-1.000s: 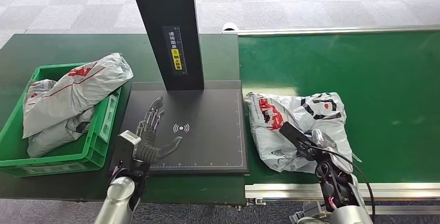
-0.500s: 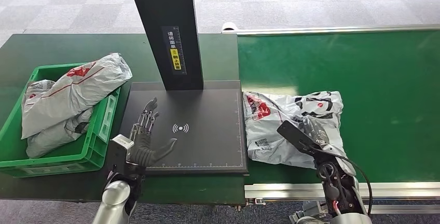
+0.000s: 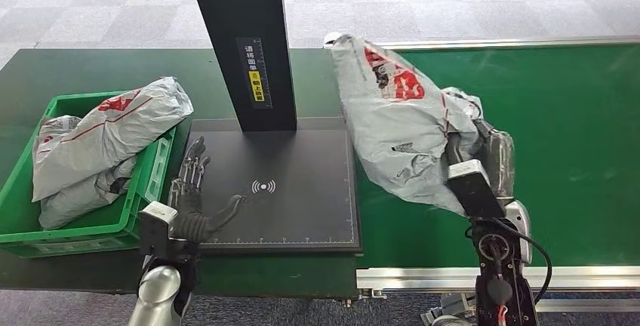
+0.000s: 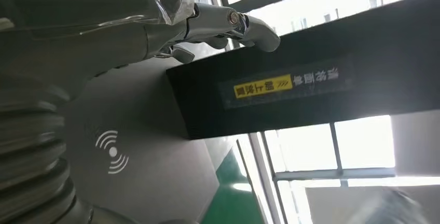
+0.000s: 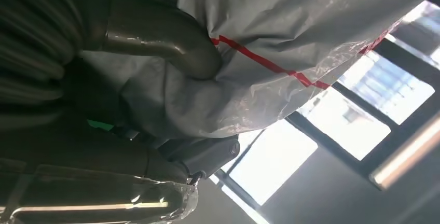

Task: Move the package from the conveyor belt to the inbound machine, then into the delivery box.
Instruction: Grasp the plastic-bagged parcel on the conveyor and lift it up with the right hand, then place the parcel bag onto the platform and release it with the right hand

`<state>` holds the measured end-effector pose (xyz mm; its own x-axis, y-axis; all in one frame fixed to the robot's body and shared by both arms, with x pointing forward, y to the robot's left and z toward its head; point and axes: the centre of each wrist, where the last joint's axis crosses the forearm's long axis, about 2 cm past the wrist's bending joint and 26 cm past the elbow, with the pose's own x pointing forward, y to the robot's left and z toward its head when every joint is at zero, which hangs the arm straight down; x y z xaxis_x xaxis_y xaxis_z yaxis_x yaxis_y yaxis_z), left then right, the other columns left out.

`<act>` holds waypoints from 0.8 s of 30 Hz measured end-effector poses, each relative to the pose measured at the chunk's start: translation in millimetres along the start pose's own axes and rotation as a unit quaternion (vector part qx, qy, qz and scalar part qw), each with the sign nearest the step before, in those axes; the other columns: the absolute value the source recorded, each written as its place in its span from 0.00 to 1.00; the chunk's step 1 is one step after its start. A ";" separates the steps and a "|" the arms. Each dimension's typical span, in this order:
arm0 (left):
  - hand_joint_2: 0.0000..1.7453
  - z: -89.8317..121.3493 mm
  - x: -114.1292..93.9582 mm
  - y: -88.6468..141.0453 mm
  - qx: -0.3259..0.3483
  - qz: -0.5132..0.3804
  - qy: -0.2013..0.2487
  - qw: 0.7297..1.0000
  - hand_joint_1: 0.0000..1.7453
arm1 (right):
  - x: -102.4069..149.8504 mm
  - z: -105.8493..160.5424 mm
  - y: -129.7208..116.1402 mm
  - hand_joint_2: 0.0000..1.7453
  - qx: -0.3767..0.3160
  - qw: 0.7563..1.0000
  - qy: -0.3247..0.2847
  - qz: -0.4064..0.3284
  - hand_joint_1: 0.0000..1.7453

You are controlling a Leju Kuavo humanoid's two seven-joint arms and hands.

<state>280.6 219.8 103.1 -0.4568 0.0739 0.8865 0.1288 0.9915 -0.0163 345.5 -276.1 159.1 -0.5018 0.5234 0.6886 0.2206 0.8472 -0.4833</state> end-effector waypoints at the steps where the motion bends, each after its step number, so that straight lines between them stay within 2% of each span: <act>1: 1.00 -1.1 1.2 0.3 0.004 0.000 -0.004 1.000 0.00 | 6.0 -1.2 -3.5 1.00 -0.027 0.999 -0.015 -0.016 1.00; 4: 1.00 -4.8 3.2 0.4 0.007 0.004 -0.011 1.000 0.00 | 23.1 -6.0 -9.4 1.00 -0.043 0.997 -0.048 -0.042 1.00; 7: 1.00 -13.3 4.4 -0.2 0.004 0.010 -0.020 1.000 0.00 | 33.6 -12.3 -1.2 1.00 0.024 0.997 -0.066 -0.016 1.00; 10: 1.00 -19.4 4.2 -1.3 -0.002 0.013 -0.024 1.000 0.00 | 38.8 -17.5 18.0 1.00 0.092 0.992 -0.082 0.010 1.00; 13: 1.00 -23.3 3.0 -2.6 -0.006 0.015 -0.025 1.000 0.00 | 37.0 -23.6 45.8 1.00 0.176 0.980 -0.084 0.030 1.00; 17: 1.00 -27.1 1.8 -4.5 -0.011 0.017 -0.025 0.999 0.00 | 33.1 -18.9 80.8 1.00 0.276 0.957 -0.077 0.049 1.00; 24: 1.00 -27.1 -1.0 -4.1 -0.013 0.018 -0.021 1.000 0.00 | 25.3 -15.3 96.6 1.00 0.331 0.939 -0.066 0.061 1.00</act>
<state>304.4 212.7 114.9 -0.4878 0.1134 0.8655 0.1676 0.9852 -0.0346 367.0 -179.7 138.2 -0.6155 0.5609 0.5536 -0.2624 0.5166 -0.8150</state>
